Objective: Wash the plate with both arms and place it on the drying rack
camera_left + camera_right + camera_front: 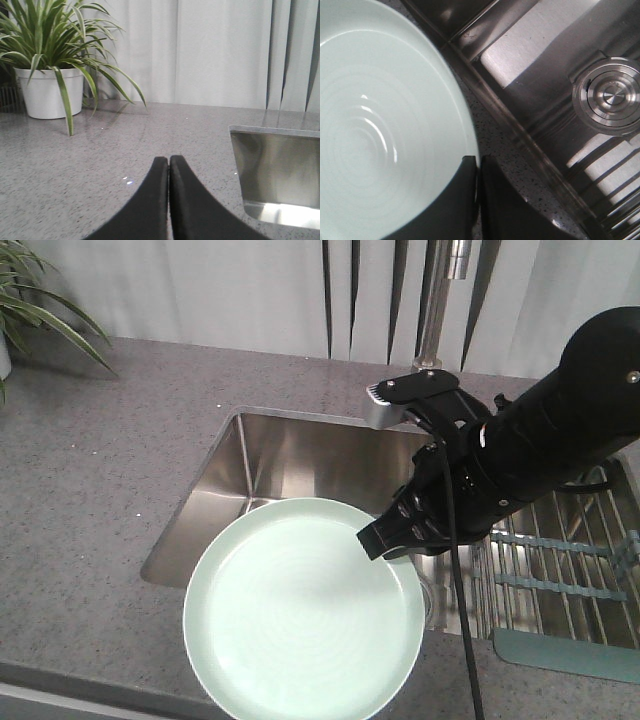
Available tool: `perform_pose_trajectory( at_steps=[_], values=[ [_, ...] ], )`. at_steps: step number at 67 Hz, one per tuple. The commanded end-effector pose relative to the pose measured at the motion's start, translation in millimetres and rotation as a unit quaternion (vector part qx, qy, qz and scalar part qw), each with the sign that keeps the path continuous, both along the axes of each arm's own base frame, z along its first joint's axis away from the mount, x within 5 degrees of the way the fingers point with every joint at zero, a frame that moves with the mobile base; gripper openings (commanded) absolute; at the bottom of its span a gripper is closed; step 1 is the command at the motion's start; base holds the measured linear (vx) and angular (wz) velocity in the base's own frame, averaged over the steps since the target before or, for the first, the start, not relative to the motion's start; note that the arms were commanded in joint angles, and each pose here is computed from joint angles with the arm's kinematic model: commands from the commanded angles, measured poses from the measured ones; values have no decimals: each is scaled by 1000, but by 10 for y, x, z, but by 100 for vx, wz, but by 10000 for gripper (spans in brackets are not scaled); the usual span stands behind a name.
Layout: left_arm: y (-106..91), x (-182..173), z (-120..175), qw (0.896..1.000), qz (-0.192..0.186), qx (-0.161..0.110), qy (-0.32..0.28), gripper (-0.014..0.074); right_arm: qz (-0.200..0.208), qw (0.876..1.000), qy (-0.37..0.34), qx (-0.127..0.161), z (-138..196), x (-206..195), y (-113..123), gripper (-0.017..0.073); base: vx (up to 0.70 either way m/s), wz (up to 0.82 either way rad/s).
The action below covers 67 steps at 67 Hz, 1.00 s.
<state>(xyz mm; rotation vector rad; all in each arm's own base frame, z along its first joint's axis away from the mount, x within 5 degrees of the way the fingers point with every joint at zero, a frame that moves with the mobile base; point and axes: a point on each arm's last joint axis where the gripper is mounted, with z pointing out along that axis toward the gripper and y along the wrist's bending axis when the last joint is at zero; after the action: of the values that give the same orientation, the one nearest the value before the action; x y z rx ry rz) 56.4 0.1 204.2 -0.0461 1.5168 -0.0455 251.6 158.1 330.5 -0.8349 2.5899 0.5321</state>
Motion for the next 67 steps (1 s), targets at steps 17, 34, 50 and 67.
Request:
perform_pose_trajectory(
  at_steps=[17, 34, 50, 67],
  values=[
    [-3, -33, 151, 998, -3, -2, -57, -6, -4, 999, -40, 30, 210, -36, -15, -1, 7, -14],
    [-3, -33, 151, 998, -3, -2, -57, -6, -4, 999, -40, 30, 210, -36, -15, -1, 7, -13],
    [-3, -33, 151, 998, -3, -2, -57, -6, -4, 999, -40, 30, 210, -36, -15, -1, 6, -11],
    [-3, -33, 151, 998, -3, -2, -57, -6, -4, 999, -39, 30, 209, -37, -15, -1, 5, -9]
  ],
)
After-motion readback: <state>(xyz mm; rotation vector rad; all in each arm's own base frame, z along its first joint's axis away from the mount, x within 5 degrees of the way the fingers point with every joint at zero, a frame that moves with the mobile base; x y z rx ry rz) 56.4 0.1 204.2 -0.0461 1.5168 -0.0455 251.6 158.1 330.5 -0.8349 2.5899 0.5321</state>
